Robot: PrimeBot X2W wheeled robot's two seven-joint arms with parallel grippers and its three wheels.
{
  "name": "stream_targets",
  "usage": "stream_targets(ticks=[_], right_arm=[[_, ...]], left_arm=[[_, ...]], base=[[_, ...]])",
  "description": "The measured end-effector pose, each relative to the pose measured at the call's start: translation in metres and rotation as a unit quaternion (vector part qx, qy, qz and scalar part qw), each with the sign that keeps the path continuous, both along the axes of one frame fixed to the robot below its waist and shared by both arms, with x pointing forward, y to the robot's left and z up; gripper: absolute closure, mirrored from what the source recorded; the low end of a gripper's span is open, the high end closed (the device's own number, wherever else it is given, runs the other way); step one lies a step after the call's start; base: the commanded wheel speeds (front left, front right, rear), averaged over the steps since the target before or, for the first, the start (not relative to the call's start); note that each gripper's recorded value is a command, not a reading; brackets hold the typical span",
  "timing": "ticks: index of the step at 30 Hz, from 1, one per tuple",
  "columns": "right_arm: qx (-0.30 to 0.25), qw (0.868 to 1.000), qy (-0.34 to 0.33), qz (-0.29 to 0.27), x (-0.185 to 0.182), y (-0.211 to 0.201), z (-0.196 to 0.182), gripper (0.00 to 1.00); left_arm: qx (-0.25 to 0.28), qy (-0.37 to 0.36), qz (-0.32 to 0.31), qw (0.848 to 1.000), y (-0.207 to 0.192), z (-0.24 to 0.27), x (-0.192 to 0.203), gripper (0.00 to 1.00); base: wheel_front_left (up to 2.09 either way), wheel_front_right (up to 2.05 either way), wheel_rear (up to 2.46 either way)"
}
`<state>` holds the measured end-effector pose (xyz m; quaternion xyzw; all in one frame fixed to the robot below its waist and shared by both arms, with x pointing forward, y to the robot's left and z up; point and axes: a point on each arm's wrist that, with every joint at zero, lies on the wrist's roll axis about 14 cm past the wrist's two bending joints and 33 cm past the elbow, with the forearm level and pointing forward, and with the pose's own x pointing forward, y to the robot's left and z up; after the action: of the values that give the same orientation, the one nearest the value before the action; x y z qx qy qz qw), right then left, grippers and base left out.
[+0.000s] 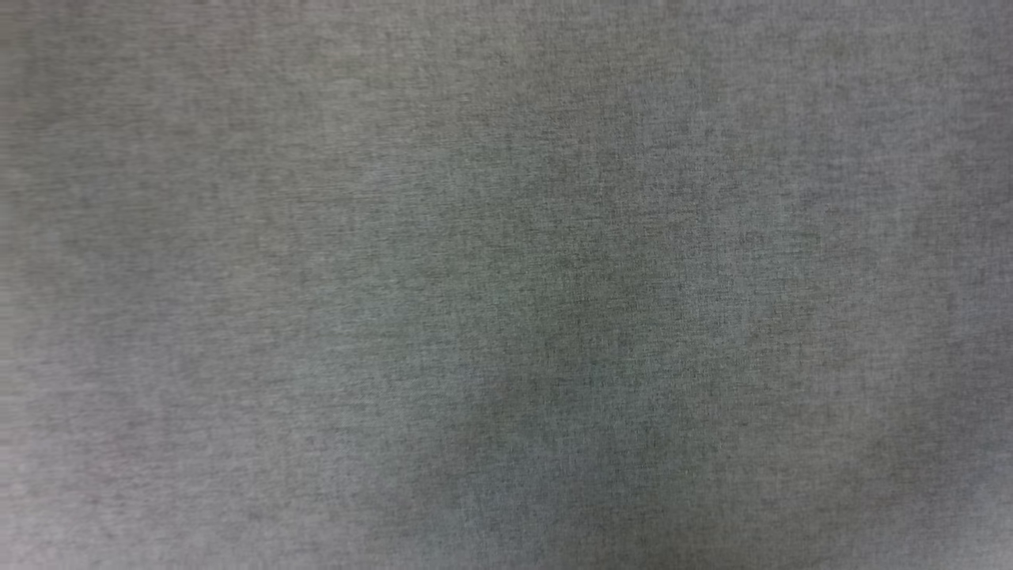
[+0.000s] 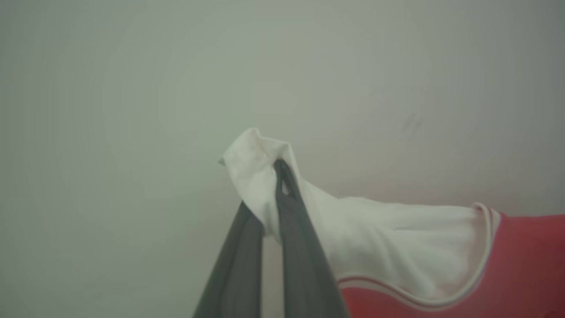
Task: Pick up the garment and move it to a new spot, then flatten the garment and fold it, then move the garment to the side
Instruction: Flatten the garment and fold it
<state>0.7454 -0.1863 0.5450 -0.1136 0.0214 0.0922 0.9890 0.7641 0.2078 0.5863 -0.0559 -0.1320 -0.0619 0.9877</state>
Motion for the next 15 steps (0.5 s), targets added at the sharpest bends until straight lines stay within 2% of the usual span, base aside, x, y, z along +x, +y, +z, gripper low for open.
stream_targets(ticks=[8, 15], right_arm=[[0.015, 0.998, 0.052, 0.018, -0.038, 0.005, -0.038, 1.00], [0.029, 0.991, 0.128, 0.028, -0.116, 0.002, -0.079, 1.00]], left_arm=[[-0.044, 0.054, -0.002, 0.998, 0.005, -0.044, -0.045, 1.00], [-0.080, 0.136, 0.000, 0.987, 0.013, -0.099, -0.135, 1.00]], base=[[0.00, 0.00, 0.00], [0.00, 0.00, 0.00]])
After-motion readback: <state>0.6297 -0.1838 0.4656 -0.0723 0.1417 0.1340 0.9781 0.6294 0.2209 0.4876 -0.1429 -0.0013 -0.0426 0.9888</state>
